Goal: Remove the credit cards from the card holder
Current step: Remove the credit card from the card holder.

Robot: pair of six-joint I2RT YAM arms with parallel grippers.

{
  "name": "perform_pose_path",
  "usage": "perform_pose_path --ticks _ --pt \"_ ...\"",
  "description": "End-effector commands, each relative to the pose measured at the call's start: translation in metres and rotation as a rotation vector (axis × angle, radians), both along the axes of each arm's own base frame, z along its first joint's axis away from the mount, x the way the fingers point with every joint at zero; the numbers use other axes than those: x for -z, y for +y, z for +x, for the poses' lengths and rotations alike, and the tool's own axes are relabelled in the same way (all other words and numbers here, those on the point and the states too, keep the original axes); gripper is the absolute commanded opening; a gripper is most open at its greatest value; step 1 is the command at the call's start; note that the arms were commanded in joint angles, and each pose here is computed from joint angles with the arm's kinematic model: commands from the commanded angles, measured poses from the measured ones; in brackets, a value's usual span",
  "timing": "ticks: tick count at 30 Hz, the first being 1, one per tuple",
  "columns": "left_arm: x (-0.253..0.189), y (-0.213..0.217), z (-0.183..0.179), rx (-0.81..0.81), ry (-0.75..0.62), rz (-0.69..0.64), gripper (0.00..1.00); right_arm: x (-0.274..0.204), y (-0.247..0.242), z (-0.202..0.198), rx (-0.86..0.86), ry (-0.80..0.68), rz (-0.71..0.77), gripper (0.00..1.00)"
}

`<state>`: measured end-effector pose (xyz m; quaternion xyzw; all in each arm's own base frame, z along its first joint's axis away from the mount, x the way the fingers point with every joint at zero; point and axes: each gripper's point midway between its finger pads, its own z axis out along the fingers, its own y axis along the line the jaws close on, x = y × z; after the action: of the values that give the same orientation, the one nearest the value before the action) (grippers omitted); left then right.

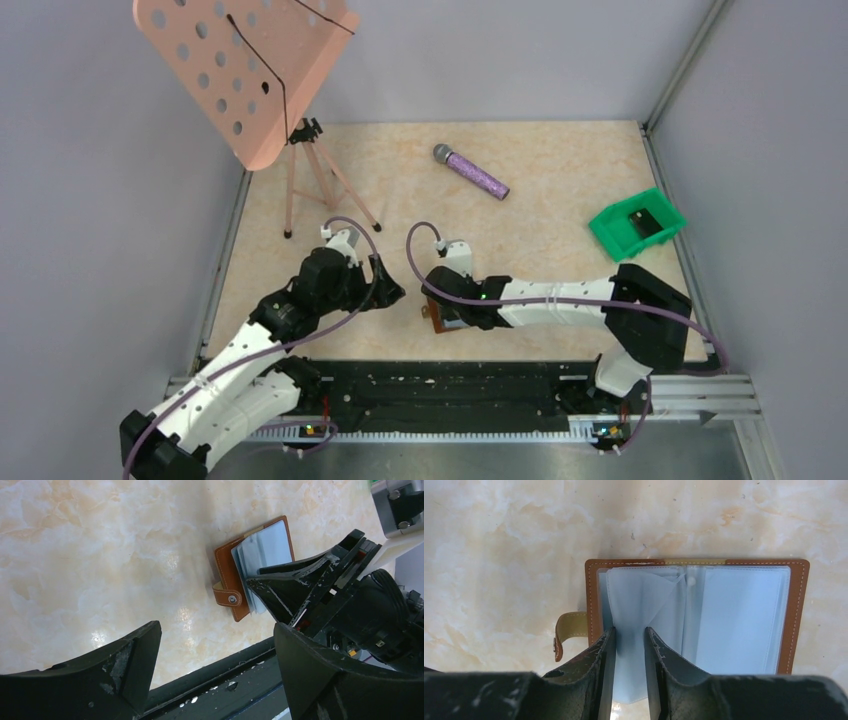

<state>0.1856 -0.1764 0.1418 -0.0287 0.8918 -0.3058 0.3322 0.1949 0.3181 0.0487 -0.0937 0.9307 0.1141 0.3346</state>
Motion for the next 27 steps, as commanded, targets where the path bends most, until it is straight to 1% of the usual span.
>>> perform_pose_path --ticks 1,5,11,23,27 --pt "-0.006 -0.012 0.005 0.021 -0.01 -0.056 0.88 -0.019 -0.003 0.008 0.036 -0.047 0.051 0.27" --pt "-0.004 -0.019 0.004 0.045 0.005 -0.077 0.88 -0.024 -0.008 0.008 0.043 -0.061 0.048 0.29" --pt "0.004 -0.025 0.006 0.059 0.04 -0.076 0.87 -0.028 -0.019 0.01 0.06 -0.071 0.054 0.29" --pt "0.009 -0.035 0.009 0.079 0.073 -0.096 0.81 -0.037 -0.048 0.016 0.105 -0.085 0.096 0.29" --pt "0.012 -0.035 0.014 0.063 0.07 -0.087 0.8 -0.033 -0.061 0.021 0.129 -0.088 0.065 0.29"
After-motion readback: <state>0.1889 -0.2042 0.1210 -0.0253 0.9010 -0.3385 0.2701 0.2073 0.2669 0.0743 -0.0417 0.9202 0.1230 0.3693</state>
